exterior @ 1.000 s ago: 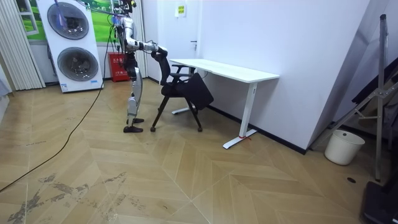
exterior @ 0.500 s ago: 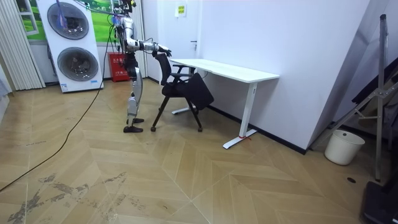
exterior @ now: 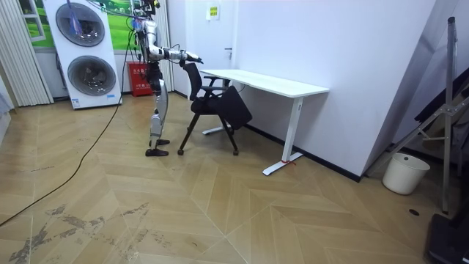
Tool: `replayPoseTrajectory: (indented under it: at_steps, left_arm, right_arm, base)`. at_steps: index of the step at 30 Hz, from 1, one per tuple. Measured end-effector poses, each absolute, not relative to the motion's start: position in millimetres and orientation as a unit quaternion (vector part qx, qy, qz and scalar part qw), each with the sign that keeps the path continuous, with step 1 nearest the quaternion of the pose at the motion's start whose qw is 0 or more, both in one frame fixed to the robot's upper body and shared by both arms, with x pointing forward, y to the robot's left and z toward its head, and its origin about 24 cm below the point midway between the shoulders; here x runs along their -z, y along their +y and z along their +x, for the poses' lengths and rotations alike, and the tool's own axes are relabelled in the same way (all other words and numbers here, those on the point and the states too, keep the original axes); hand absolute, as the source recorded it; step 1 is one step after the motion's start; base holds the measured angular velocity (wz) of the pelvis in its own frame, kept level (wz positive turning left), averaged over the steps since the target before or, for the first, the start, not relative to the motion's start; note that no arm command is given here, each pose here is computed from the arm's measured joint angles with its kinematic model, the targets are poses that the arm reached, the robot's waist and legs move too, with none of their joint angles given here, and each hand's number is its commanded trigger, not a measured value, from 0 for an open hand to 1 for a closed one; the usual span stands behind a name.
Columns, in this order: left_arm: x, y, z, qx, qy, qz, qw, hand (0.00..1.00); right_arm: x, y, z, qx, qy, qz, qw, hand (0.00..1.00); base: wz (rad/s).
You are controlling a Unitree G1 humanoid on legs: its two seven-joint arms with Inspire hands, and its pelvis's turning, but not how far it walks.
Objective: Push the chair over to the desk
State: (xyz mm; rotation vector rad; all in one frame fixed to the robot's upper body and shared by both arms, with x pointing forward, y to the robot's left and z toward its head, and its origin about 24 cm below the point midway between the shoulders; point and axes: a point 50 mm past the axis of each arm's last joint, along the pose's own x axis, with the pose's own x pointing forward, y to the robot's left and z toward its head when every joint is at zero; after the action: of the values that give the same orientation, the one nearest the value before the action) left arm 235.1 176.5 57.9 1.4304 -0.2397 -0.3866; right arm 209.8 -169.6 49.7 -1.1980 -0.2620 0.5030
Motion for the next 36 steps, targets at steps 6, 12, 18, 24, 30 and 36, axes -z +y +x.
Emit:
replayPoseTrajectory:
  at_steps: [6, 12, 18, 24, 30, 36]
  left_arm:
    - [-59.7, 193.6, 223.5, 0.131, -0.105, 0.589, 0.791, 0.0]
    - [-82.5, 217.4, 205.3, -0.003, -0.157, 0.529, 0.834, 0.0]
    - [-100.0, 236.0, 186.2, -0.199, -0.227, 0.417, 0.857, 0.0]
    - [-81.8, 254.2, 165.9, -0.304, -0.176, 0.354, 0.867, 0.0]
    - [-51.7, 266.9, 159.1, -0.341, -0.092, 0.344, 0.87, 0.0]
    - [-20.3, 271.2, 149.2, -0.364, -0.016, 0.331, 0.87, 0.0]
  right_arm:
    - [-62.5, -193.0, 205.8, -0.104, -0.164, -0.534, 0.823, 0.0]
    - [-89.6, -249.1, 198.4, 0.186, -0.212, -0.456, 0.844, 0.0]
    - [-57.9, -269.7, 176.9, 0.291, -0.154, -0.406, 0.852, 0.0]
    - [-43.2, -280.3, 158.5, 0.382, -0.111, -0.342, 0.851, 0.0]
    - [-15.2, -291.5, 144.4, 0.449, -0.029, -0.292, 0.844, 0.0]
    - [17.0, -304.0, 124.4, 0.517, 0.067, -0.23, 0.822, 0.0]
  base:
    - [-0.03]
    - [-0.03]
    - [-0.05]
    - [-0.12]
    - [0.0]
    - [0.01]
